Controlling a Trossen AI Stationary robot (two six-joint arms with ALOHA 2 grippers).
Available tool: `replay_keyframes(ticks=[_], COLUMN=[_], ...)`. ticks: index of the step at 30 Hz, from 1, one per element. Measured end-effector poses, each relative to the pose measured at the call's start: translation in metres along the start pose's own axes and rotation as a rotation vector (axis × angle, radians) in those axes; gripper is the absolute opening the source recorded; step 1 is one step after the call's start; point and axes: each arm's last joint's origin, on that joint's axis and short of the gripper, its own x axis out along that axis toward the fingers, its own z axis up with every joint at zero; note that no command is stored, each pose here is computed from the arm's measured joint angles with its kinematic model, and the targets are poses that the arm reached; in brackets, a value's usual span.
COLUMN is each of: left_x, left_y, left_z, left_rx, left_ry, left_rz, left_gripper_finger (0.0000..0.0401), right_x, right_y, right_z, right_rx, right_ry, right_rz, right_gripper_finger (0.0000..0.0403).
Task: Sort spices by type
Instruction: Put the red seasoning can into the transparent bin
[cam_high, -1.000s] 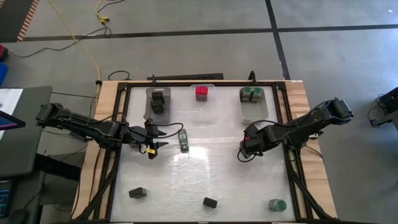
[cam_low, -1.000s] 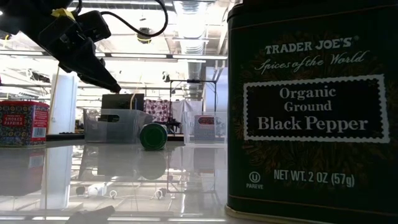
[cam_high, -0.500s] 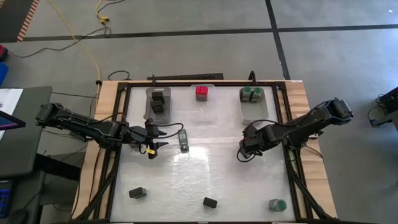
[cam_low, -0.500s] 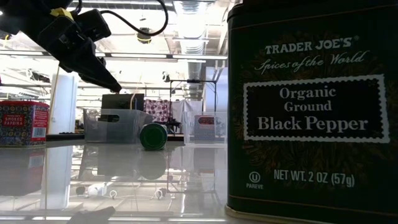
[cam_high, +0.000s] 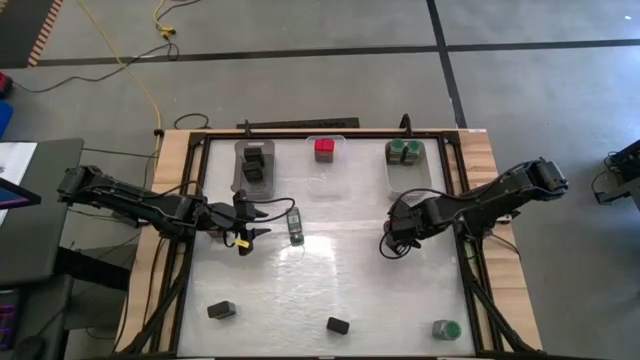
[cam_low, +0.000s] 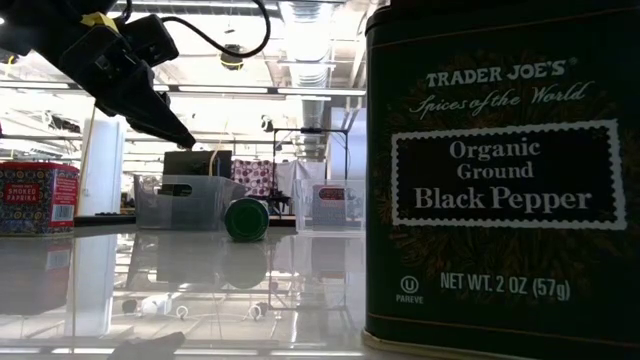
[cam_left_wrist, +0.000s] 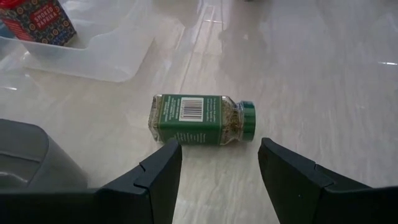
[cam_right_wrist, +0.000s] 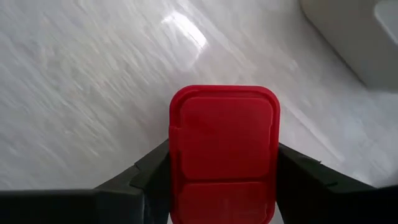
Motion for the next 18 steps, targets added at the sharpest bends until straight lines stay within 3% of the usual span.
replay_keyframes(ticks=[9, 18], left_x=[0.0, 0.0], left_y=[0.0, 0.0], left_z=[0.0, 0.0], left_rx=[0.003, 0.003], left_ry=[0.001, 0.002], left_rz=[0.0, 0.001], left_gripper_finger=[0.0204, 0.0204], right_x=[-0.056, -0.106], right_y=[0.016, -0.009], right_z=[0.062, 0.15], right_rx=[-0.179, -0.353], right_ry=[-0.257, -0.457], right_rz=[0.227, 0.193], right_gripper_finger=[0.0241, 0.0241])
